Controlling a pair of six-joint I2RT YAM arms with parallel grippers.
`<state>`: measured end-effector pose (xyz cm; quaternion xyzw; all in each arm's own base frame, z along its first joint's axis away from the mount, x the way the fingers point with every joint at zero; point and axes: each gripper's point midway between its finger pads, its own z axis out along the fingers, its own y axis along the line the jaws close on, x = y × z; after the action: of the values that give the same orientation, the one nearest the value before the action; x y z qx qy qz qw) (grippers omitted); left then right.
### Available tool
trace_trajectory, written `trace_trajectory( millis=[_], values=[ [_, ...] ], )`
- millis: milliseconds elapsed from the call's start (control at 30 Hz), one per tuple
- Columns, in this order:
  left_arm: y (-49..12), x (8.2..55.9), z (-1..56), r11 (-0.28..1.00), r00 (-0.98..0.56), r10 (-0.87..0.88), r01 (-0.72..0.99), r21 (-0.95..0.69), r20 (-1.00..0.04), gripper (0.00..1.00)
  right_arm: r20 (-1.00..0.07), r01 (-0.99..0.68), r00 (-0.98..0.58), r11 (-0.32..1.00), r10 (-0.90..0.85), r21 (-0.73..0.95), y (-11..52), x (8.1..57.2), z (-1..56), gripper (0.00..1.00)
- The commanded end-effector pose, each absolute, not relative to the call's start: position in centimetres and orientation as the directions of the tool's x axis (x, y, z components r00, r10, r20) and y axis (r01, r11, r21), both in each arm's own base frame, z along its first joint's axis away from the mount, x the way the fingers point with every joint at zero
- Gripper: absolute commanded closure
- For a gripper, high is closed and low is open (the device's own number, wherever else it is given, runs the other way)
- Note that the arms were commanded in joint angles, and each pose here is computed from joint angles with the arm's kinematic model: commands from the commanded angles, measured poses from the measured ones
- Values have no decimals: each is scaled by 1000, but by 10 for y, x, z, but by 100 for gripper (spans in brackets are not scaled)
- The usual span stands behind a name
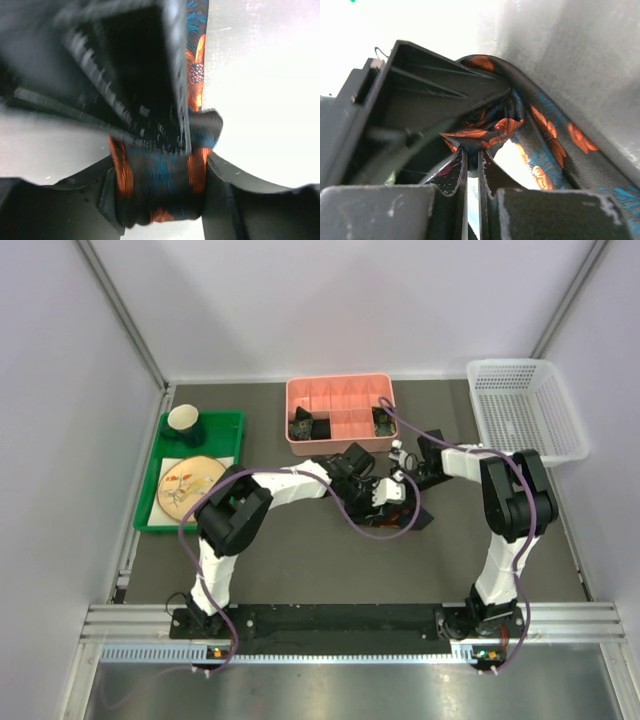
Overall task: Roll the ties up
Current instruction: Roll the tie at the center of the board.
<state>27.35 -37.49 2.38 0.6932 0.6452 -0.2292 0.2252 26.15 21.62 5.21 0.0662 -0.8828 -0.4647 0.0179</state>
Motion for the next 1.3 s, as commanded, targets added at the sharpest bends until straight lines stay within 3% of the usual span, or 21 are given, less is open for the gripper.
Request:
trace_trajectory(
  millis=[0,33,167,400,733,800,833,900,1133,1267],
  values=[
    [-349,258,27,28,-164,712,978,-206,-683,43,-95,-190,-981,713,-171,675,193,271,16,100],
    [-354,267,42,32,-142,643,987,-159,-753,41,-97,-192,-981,743,-169,641,187,273,11,100],
    [-358,273,66,34,-115,517,993,-114,-848,36,-112,-196,-981,807,-161,558,172,278,4,100],
    [-369,276,62,18,-112,480,993,-118,-870,31,-117,-168,-985,878,-129,448,157,291,-6,100],
    [-382,283,56,34,-88,434,996,-82,-896,23,-126,-166,-984,893,-123,418,159,308,-11,100],
    [-385,285,54,43,-89,430,996,-78,-899,17,-122,-170,-984,896,-130,409,161,306,-13,100],
    [-388,287,55,44,-78,420,997,-66,-904,8,-120,-170,-984,898,-132,406,160,305,-15,100],
    [-391,287,51,52,-79,419,997,-63,-905,1,-112,-167,-985,899,-133,405,162,303,-18,100],
    [-408,292,44,51,-52,391,998,-34,-919,1,-80,-156,-988,896,-135,416,165,299,-25,100],
    [-415,294,37,44,-40,391,999,-24,-919,14,-56,-144,-990,888,-133,437,169,297,-30,100]
  ],
)
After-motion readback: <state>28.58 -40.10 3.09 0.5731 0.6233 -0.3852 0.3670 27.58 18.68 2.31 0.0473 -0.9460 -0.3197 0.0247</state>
